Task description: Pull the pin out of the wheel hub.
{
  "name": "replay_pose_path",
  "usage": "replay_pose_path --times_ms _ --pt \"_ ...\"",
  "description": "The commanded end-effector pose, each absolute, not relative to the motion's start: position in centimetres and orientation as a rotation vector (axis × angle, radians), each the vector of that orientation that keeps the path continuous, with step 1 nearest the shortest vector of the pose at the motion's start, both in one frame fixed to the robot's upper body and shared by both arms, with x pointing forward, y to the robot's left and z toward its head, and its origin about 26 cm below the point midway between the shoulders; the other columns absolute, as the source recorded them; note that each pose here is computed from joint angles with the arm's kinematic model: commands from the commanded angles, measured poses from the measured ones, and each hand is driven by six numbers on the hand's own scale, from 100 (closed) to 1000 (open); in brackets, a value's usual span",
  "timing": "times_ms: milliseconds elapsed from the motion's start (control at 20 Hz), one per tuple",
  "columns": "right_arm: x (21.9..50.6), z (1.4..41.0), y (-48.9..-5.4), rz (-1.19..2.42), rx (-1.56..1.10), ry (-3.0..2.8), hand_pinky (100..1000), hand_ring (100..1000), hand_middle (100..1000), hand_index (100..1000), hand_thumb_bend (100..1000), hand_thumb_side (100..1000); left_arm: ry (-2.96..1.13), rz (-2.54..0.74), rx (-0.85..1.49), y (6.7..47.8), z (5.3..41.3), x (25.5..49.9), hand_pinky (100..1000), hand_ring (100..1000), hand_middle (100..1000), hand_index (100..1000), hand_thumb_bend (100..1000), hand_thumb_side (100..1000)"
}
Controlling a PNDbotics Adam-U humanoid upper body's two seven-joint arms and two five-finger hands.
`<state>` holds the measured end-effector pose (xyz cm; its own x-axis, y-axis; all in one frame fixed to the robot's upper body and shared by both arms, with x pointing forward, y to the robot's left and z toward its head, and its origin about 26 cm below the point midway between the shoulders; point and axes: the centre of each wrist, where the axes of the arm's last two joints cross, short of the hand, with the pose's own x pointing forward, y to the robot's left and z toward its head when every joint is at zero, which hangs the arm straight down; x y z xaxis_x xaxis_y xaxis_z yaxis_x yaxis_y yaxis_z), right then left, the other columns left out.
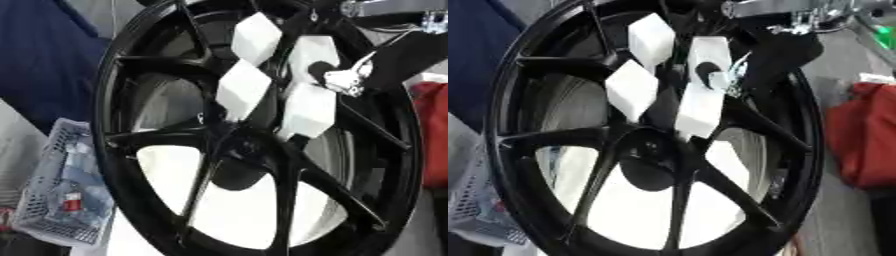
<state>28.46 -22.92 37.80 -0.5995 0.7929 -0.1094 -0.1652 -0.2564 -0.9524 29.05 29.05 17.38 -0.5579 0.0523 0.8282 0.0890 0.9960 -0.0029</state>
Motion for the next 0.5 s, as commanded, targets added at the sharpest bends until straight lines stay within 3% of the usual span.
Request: replay_pose_path --times_ms 50,500 --pt "27.99 38.34 -23.0 1.904 -0.831 -1.333 851 871 854 974 100 506 -2.185 -0.071 -0.096 28.94 18.04 28.81 980 530 677 815 203 986" --pt "28.09 38.07 -23.22 1.88 -0.833 -1.307 841 843 832 965 100 464 -2.183 -0.074 -0.097 28.87 18.05 28.83 980 530 677 815 203 987"
